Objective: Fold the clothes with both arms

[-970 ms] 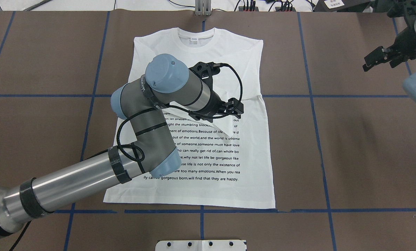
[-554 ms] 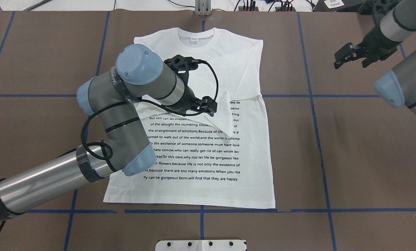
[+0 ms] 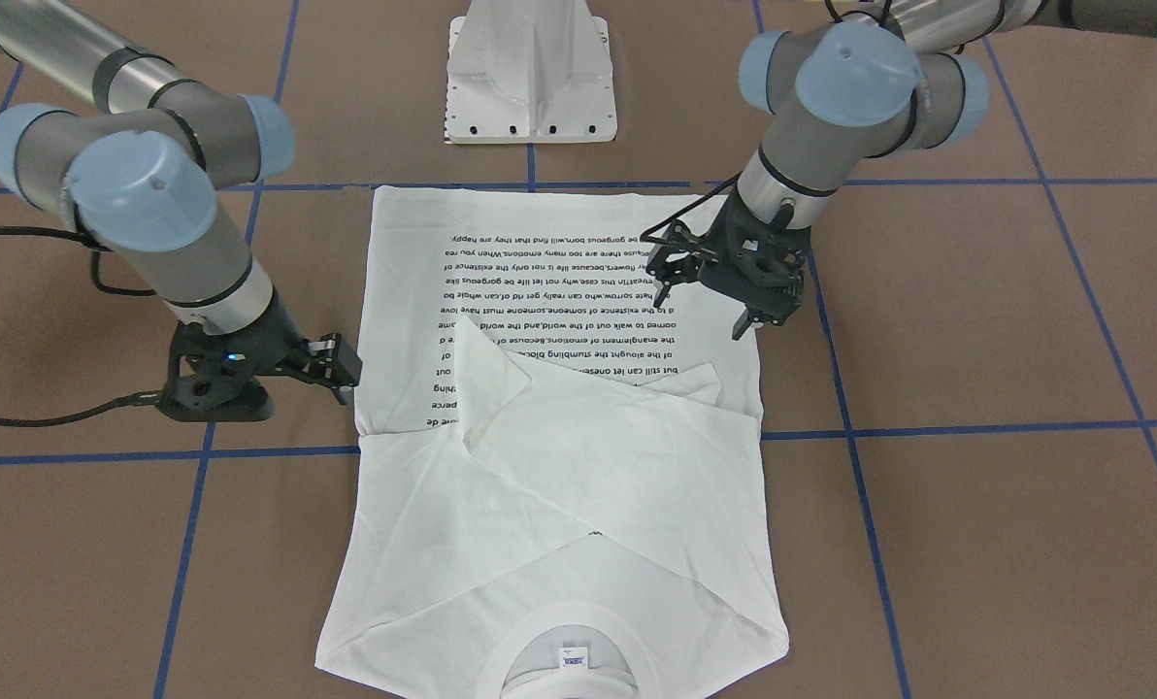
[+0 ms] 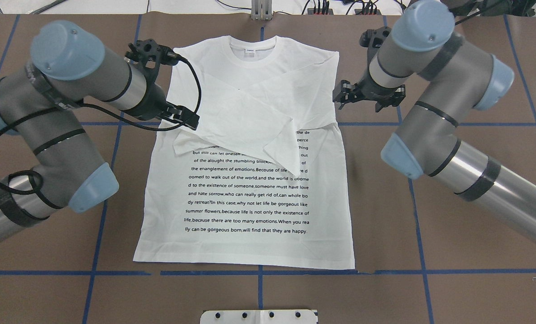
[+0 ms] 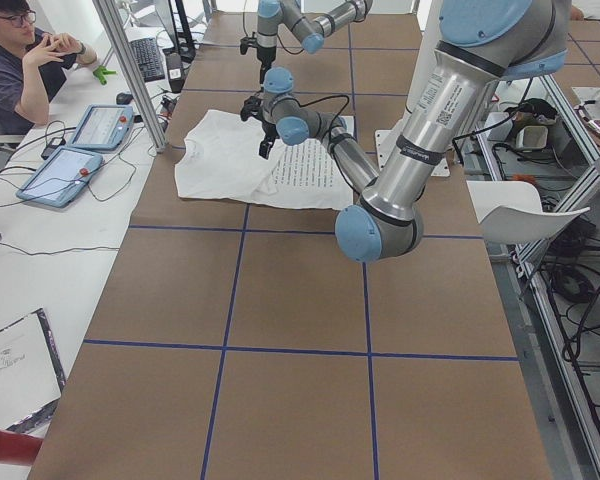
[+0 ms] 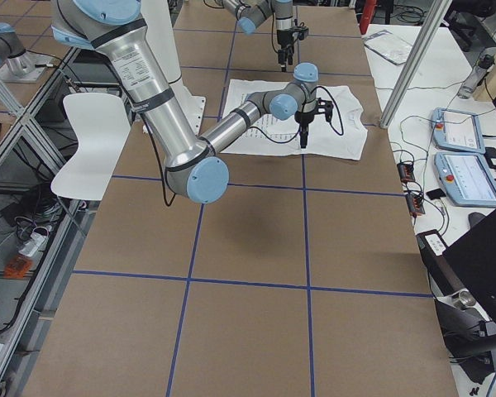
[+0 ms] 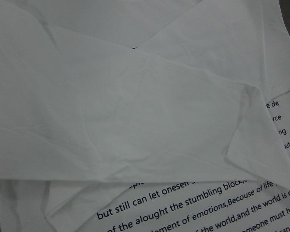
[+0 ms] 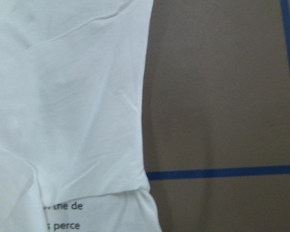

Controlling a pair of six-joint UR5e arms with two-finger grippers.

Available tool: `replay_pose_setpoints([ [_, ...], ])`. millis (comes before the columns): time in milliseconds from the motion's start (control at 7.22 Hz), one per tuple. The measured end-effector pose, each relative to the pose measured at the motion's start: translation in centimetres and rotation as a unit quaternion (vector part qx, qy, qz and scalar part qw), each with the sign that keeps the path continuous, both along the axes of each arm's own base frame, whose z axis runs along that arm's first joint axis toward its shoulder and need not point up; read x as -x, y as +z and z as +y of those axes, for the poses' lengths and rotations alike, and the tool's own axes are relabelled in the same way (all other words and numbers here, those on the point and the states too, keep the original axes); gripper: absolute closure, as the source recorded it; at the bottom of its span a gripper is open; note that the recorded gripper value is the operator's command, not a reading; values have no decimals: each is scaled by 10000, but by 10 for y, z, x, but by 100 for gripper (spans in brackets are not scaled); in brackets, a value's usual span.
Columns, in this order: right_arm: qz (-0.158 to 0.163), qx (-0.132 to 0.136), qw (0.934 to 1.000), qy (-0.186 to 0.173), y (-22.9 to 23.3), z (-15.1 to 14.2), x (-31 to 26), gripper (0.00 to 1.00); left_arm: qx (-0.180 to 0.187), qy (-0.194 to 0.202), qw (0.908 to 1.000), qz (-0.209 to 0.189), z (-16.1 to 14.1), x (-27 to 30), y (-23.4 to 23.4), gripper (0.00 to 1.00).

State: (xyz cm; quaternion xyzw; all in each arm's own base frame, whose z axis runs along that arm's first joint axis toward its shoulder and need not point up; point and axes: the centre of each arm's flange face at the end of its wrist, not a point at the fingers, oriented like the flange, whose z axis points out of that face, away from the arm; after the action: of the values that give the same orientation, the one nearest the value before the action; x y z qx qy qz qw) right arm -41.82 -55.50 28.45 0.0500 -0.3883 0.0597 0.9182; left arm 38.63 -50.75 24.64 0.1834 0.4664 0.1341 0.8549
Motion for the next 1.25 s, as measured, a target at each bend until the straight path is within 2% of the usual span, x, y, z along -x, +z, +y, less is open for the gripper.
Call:
replay_pose_setpoints([
  [277, 366, 63, 9993, 55, -42, 15, 64, 0, -330, 282, 9989, -168, -16, 49, 32, 0],
  [554, 707, 30, 9974, 136, -70, 15, 127, 0, -452, 412, 9979, -221, -25, 78, 51, 0],
  [1247, 1178, -5, 9929, 165, -91, 27, 208, 0, -485, 424, 9977, -224, -25, 87, 54, 0],
])
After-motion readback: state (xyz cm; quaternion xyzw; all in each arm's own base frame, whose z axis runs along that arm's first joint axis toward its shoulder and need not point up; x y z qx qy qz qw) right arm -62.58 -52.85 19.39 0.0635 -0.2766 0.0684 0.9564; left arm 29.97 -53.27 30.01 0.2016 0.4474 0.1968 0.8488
